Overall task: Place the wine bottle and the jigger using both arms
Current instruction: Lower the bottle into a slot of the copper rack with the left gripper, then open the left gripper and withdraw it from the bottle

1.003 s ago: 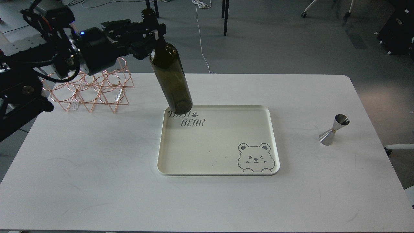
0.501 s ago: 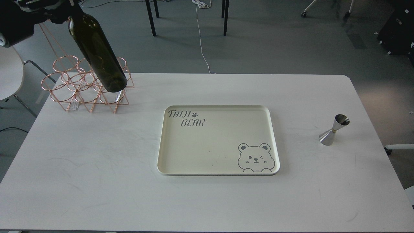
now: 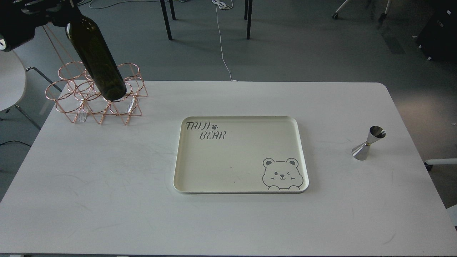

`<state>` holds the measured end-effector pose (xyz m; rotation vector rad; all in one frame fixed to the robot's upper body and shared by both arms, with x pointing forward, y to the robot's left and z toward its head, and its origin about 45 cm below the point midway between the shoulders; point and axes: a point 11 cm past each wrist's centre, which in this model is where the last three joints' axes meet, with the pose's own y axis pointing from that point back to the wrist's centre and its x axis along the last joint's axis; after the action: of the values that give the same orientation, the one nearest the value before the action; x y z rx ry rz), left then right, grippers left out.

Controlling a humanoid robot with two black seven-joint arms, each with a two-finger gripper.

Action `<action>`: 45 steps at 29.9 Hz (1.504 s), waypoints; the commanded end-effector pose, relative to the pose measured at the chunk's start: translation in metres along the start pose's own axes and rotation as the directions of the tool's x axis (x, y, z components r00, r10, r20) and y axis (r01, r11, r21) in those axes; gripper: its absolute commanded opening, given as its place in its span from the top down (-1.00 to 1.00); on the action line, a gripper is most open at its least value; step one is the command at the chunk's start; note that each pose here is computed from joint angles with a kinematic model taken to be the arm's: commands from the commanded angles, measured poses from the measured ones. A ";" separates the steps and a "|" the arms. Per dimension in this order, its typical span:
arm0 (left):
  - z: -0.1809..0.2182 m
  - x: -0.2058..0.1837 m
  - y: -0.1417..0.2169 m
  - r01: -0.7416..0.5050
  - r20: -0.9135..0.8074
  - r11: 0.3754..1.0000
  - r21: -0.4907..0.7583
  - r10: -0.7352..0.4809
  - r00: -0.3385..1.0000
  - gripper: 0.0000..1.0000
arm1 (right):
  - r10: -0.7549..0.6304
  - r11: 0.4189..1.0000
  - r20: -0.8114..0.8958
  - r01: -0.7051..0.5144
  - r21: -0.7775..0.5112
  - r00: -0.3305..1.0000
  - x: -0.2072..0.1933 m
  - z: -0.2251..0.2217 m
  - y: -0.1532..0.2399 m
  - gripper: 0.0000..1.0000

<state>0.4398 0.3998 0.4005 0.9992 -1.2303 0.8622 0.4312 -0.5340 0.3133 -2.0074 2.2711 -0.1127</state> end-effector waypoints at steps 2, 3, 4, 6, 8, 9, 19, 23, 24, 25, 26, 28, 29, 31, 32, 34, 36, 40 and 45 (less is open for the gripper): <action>0.000 -0.002 -0.002 -0.002 -0.003 1.000 0.002 0.002 1.000 0.73 | 0.000 1.000 -0.005 0.000 -0.017 1.000 0.001 0.007 0.003 -0.94; 0.000 -0.002 -0.002 -0.001 -0.004 1.000 0.002 0.001 1.000 0.73 | -0.003 1.000 -0.005 0.003 -0.019 1.000 0.001 0.007 0.004 -0.94; 0.000 -0.003 -0.002 0.002 -0.004 1.000 0.002 -0.002 1.000 0.73 | -0.003 1.000 -0.005 0.003 -0.019 1.000 0.001 0.007 0.004 -0.94; 0.003 -0.007 -0.005 0.010 -0.008 1.000 -0.006 -0.010 1.000 0.73 | -0.003 1.000 -0.005 0.003 -0.019 1.000 0.001 0.007 0.004 -0.94; 0.007 -0.014 -0.008 0.023 -0.010 1.000 -0.017 -0.023 1.000 0.72 | -0.003 1.000 -0.005 0.003 -0.019 1.000 0.001 0.007 0.004 -0.94; 0.007 -0.017 -0.008 0.030 -0.016 0.999 -0.017 -0.031 0.999 0.72 | -0.003 1.000 -0.005 0.003 -0.019 1.000 0.001 0.007 0.004 -0.94; 0.011 -0.051 -0.023 0.092 -0.054 0.996 -0.018 -0.093 0.994 0.62 | -0.001 1.000 -0.002 0.001 -0.016 1.000 0.000 0.007 0.003 -0.94; 0.008 -0.072 -0.024 0.142 -0.045 0.990 -0.007 -0.142 0.989 0.53 | -0.004 1.000 0.003 0.005 -0.016 1.000 -0.002 0.008 0.003 -0.94; 0.008 -0.073 -0.025 0.134 -0.045 0.991 -0.006 -0.135 0.990 0.45 | -0.003 1.000 0.004 0.003 -0.015 1.000 -0.002 0.008 0.003 -0.94; 0.008 -0.073 -0.026 0.120 -0.050 0.993 -0.004 -0.120 0.992 0.37 | -0.004 1.000 0.003 0.005 -0.016 1.000 -0.002 0.008 0.003 -0.94; 0.006 -0.072 -0.026 0.107 -0.054 0.994 0.004 -0.107 0.993 0.32 | -0.004 1.000 0.003 0.005 -0.016 1.000 -0.002 0.008 0.003 -0.94; 0.000 -0.071 -0.025 0.087 -0.059 0.996 0.022 -0.086 0.995 0.15 | -0.003 1.000 0.001 0.003 -0.017 1.000 -0.001 0.008 0.003 -0.94; -0.002 -0.071 -0.025 0.087 -0.061 0.996 0.029 -0.085 0.995 0.05 | -0.003 1.000 0.000 0.003 -0.017 1.000 0.000 0.008 0.003 -0.94; -0.002 -0.072 -0.025 0.086 -0.063 0.996 0.033 -0.084 0.994 -0.29 | -0.002 1.000 -0.001 0.002 -0.016 1.000 0.000 0.007 0.003 -0.94; -0.003 -0.072 -0.025 0.083 -0.064 0.996 0.035 -0.081 0.995 -0.39 | -0.001 1.000 -0.002 0.001 -0.016 1.000 0.001 0.007 0.004 -0.94; -0.002 -0.071 -0.026 0.081 -0.064 0.996 0.030 -0.079 0.995 -0.42 | -0.001 1.000 -0.002 0.001 -0.016 1.000 0.001 0.007 0.004 -0.94; -0.002 -0.071 -0.026 0.081 -0.064 0.996 0.028 -0.079 0.995 -0.47 | -0.001 1.000 -0.002 0.001 -0.016 1.000 0.001 0.007 0.004 -0.94; -0.002 -0.060 -0.027 0.037 -0.130 0.999 0.030 -0.033 0.991 -0.76 | 0.000 1.000 -0.003 0.000 -0.015 1.000 0.002 0.006 0.004 -0.94; -0.025 -0.025 -0.011 -0.125 -0.469 0.987 0.102 0.159 0.869 -0.96 | -0.006 1.000 0.002 0.006 -0.008 1.000 0.005 0.002 0.005 -0.94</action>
<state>0.4574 0.4002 0.3523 0.8495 -0.9936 1.0322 0.4276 -0.5361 0.3075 -2.0161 2.2806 -0.1007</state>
